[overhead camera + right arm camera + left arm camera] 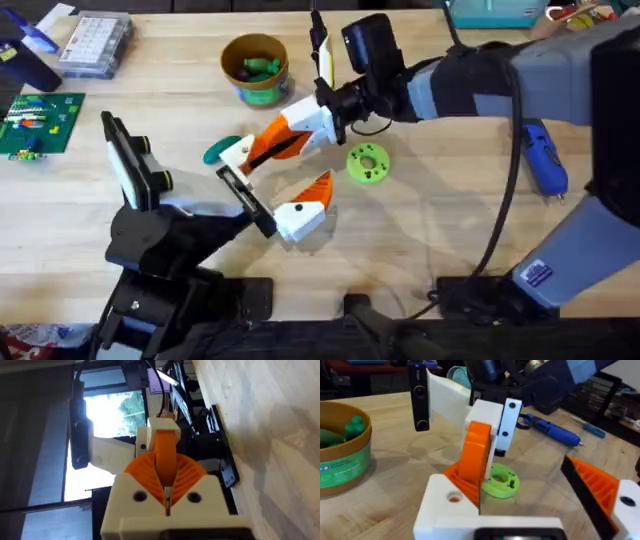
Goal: Pick up the gripper from the table and insert it into the empty holder that is missing its gripper. Then pick up a screw, insert it into the mounting hole, and use the screwdriver to tighten it. Finally, clean up the table by picking up the vegetable and placing it into the bucket.
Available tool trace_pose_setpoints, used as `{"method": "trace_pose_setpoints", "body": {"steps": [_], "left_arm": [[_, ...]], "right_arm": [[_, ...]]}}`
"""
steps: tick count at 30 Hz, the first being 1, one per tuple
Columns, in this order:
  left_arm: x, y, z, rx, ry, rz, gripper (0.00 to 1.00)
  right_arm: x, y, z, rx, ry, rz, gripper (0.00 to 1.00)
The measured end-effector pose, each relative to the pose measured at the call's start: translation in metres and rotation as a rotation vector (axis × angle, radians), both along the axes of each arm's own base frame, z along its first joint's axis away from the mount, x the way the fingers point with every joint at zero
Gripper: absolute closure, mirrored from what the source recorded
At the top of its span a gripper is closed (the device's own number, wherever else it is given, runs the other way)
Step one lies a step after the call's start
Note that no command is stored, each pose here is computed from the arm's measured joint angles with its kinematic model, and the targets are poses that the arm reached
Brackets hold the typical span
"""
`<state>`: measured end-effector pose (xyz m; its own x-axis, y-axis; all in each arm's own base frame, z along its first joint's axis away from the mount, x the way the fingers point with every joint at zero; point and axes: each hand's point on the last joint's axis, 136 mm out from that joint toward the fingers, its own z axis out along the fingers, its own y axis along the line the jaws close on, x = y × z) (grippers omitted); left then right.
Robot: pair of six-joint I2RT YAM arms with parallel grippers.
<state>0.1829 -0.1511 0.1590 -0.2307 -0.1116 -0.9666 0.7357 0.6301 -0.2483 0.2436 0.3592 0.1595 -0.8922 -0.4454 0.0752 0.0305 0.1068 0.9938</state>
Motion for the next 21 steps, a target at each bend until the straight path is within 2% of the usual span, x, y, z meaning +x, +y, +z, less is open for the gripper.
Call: {"method": "trace_pose_setpoints", "body": {"steps": [7,10,12,21], "left_arm": [[0.0001,0.0,0.0,0.0,0.0,0.0,0.006],[-0.0002,-0.0001,0.0,0.0,0.0,-0.001,0.006],[-0.0012,-0.001,0.0002,0.0,-0.002,-0.009,0.006],[-0.0026,-0.0021,0.0002,0.001,-0.003,-0.02,0.006]], "right_arm": [[0.0,0.0,0.0,0.0,0.0,0.0,0.985],[0.0,0.0,0.0,-0.002,0.003,0.0,0.883],[-0.0014,0.0013,-0.0002,-0.003,0.002,0.002,0.853],[-0.005,0.0045,-0.0009,-0.006,0.0,0.01,0.845]]}}
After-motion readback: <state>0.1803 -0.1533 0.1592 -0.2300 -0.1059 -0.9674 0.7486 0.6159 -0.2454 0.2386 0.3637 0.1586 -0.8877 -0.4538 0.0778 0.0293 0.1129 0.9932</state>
